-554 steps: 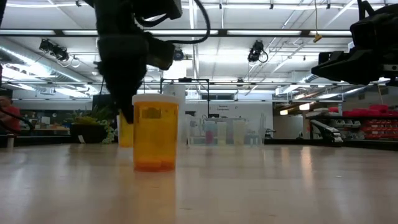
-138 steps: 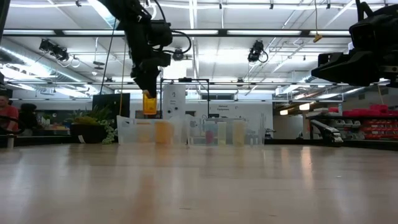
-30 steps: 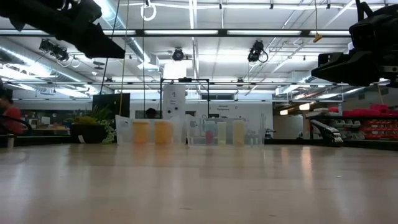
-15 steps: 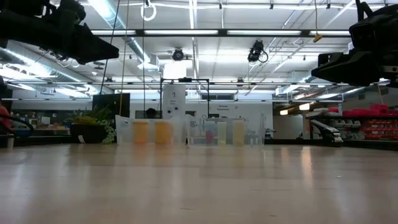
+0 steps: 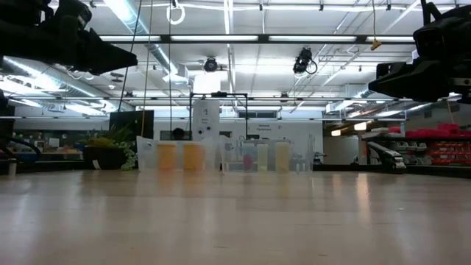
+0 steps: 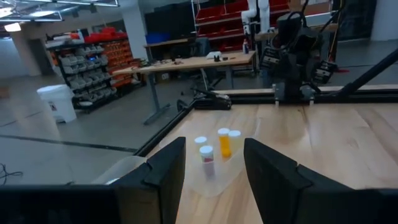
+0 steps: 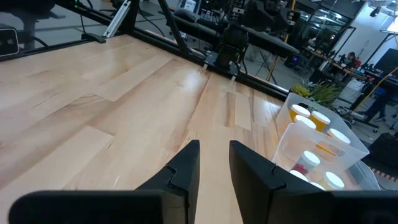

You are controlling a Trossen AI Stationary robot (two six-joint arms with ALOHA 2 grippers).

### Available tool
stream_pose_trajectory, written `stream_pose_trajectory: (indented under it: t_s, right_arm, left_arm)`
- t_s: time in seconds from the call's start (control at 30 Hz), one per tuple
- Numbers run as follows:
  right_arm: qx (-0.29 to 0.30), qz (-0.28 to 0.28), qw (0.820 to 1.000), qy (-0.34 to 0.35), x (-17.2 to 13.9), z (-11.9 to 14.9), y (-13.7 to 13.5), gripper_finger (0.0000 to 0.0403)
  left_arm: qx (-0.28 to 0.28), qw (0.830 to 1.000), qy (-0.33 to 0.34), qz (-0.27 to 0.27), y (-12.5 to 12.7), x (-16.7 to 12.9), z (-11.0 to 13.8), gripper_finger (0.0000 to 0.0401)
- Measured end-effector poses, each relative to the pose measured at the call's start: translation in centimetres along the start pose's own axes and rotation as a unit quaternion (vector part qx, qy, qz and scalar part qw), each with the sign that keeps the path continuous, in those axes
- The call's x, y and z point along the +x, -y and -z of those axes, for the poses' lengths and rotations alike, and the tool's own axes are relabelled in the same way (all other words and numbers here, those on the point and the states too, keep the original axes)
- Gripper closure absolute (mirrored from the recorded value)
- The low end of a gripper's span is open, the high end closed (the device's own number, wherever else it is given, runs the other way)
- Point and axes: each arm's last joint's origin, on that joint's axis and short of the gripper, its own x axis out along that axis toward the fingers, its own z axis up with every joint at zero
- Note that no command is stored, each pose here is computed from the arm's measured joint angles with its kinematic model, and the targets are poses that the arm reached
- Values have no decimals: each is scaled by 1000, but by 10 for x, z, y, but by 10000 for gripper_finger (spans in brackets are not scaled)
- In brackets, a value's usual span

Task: Pick and place medicine bottles into bin by pill shape (circle, oval)
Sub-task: Return to Home Position

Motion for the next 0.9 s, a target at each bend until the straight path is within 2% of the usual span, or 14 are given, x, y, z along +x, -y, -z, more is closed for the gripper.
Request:
stream_pose_trajectory:
  t_s: [0.2,0.4,0.6,0.9]
  right_arm:
    - [0,0,1000,0,0,0,0,310]
    - [0,0,1000,0,0,0,0,310]
    - [0,0,1000,0,0,0,0,310]
    - [1,5,1000,-2,0,1,1,310]
  left_arm:
    - [3,1000,-7,7,1,-3,3,230]
    - [-8,1000,-11,10,7,-4,25,235]
    - [-5,1000,-28,-12,9,-5,36,268]
    - [-17,999,-43,24,16,-8,39,315]
